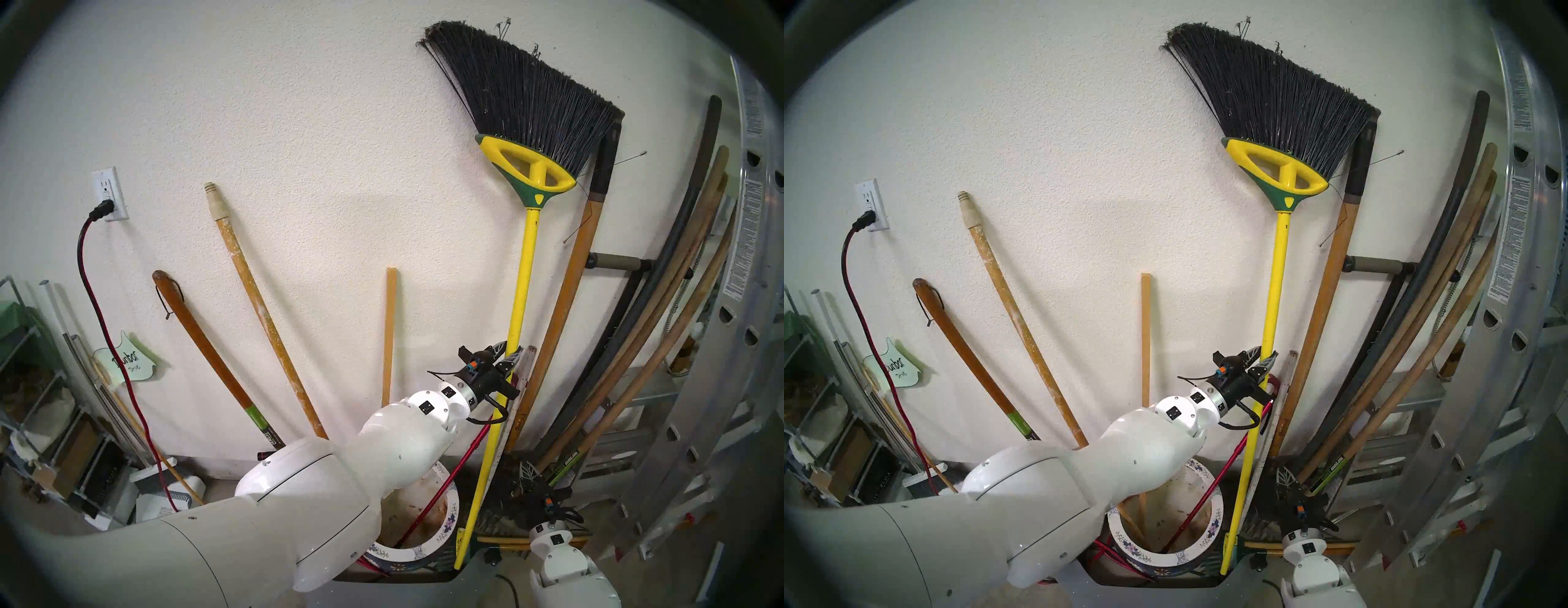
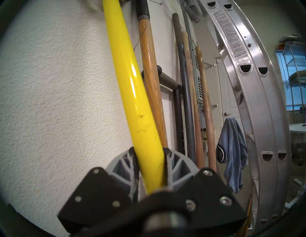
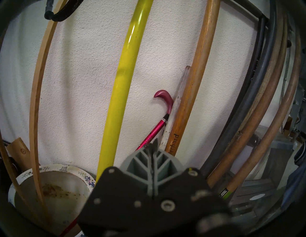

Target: Take wooden sticks or brooms out of the pot

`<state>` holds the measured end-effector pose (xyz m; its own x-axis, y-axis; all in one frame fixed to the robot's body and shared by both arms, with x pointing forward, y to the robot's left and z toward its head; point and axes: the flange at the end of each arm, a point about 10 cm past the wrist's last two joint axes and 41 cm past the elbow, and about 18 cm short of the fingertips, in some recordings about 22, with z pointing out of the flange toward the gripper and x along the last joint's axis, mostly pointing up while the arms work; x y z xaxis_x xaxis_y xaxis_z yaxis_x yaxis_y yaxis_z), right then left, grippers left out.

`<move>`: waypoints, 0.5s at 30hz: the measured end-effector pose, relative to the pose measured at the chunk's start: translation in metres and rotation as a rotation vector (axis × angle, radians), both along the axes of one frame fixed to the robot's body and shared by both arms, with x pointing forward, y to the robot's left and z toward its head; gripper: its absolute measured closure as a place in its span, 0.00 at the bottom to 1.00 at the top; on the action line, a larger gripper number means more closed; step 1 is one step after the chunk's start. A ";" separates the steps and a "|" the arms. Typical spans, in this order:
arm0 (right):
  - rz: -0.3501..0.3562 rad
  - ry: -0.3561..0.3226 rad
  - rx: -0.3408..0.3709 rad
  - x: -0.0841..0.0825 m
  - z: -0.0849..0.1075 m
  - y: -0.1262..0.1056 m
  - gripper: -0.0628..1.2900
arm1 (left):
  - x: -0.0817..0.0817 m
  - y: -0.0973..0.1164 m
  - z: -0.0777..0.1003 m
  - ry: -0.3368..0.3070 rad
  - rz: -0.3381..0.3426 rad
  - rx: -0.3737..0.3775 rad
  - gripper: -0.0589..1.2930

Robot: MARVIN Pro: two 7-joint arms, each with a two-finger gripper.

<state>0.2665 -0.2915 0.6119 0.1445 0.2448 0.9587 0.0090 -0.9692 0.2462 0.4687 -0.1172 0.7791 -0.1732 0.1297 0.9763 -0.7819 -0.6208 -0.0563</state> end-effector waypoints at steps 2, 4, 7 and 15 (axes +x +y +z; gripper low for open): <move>-0.002 -0.001 0.002 0.001 0.000 0.000 0.97 | -0.001 -0.001 0.000 -0.001 0.002 -0.007 0.77; -0.005 -0.003 0.004 0.003 -0.001 0.000 0.97 | -0.002 -0.001 0.000 -0.003 0.003 -0.016 0.77; -0.011 -0.004 0.007 0.004 -0.001 -0.001 0.97 | -0.005 -0.001 0.000 -0.005 0.000 -0.037 0.77; -0.041 0.001 0.013 0.006 -0.005 -0.007 0.97 | -0.013 -0.003 0.009 -0.059 -0.041 -0.104 0.77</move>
<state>0.2722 -0.2987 0.6064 0.1550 0.2261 0.9617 -0.0308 -0.9719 0.2335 0.4561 -0.1202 0.7881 -0.2227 0.2377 0.9455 -0.8039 -0.5934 -0.0402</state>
